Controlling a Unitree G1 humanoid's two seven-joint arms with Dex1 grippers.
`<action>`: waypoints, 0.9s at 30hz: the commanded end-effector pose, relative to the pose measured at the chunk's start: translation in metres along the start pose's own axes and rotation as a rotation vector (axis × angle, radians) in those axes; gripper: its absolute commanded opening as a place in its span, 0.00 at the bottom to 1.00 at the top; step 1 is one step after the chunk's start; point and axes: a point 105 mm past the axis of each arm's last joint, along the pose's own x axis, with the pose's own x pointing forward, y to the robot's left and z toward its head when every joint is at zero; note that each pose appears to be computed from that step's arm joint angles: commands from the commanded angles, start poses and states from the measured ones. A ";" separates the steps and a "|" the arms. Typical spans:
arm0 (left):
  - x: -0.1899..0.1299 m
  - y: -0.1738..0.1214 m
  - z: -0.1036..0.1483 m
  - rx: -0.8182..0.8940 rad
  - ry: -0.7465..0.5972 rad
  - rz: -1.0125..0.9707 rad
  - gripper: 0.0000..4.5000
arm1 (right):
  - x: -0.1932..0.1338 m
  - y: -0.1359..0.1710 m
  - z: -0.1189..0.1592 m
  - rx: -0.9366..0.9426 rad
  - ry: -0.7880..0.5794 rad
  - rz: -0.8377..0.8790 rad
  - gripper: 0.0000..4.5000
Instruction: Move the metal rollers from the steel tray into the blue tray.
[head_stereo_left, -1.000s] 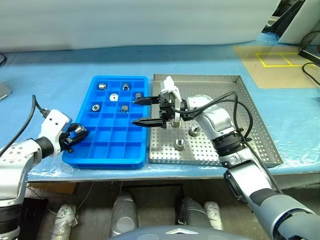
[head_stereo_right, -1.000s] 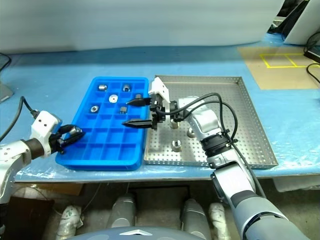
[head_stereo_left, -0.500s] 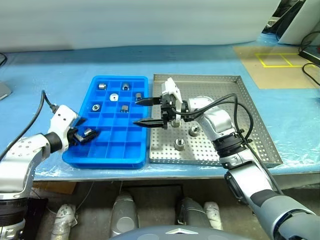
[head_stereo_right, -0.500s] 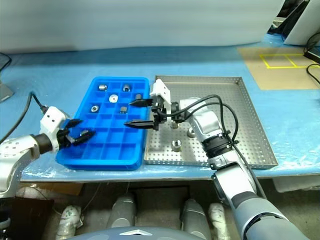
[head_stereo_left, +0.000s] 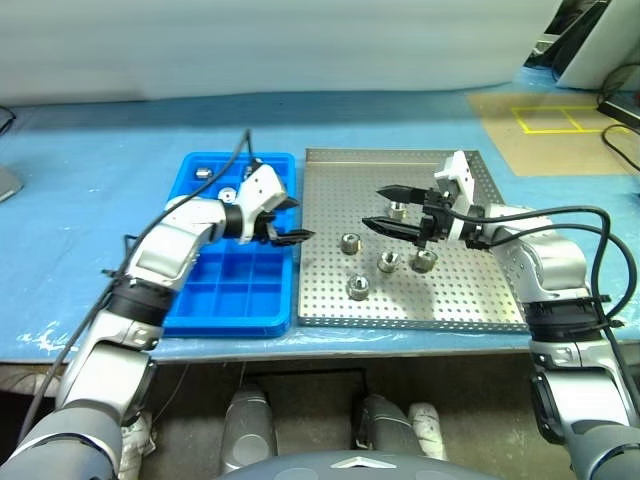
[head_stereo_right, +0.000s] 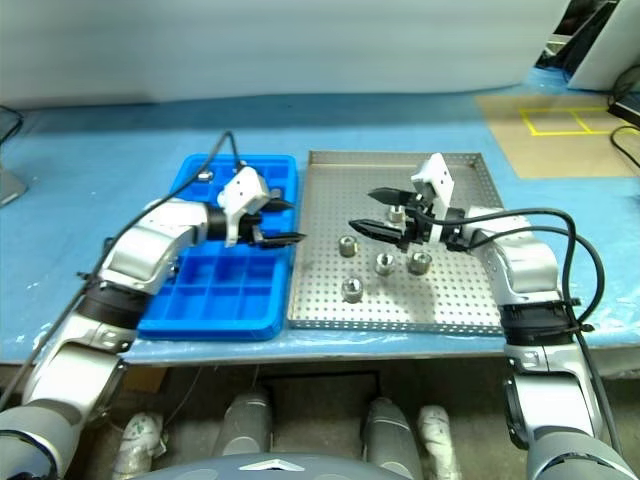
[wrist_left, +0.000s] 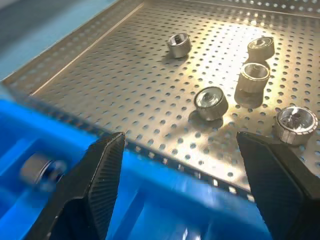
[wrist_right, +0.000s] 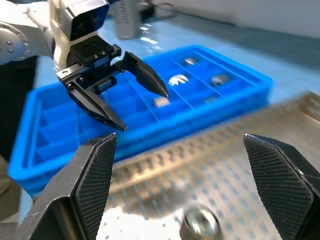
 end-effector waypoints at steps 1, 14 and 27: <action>0.028 -0.024 0.015 0.053 -0.038 -0.213 0.84 | -0.018 0.006 0.013 -0.037 -0.041 -0.085 0.96; 0.059 -0.061 -0.026 0.177 0.134 -0.534 0.84 | -0.038 0.025 -0.007 0.002 -0.017 -0.249 0.96; 0.075 -0.072 -0.050 0.096 0.185 -0.521 0.84 | -0.036 0.031 -0.013 0.001 0.014 -0.265 0.96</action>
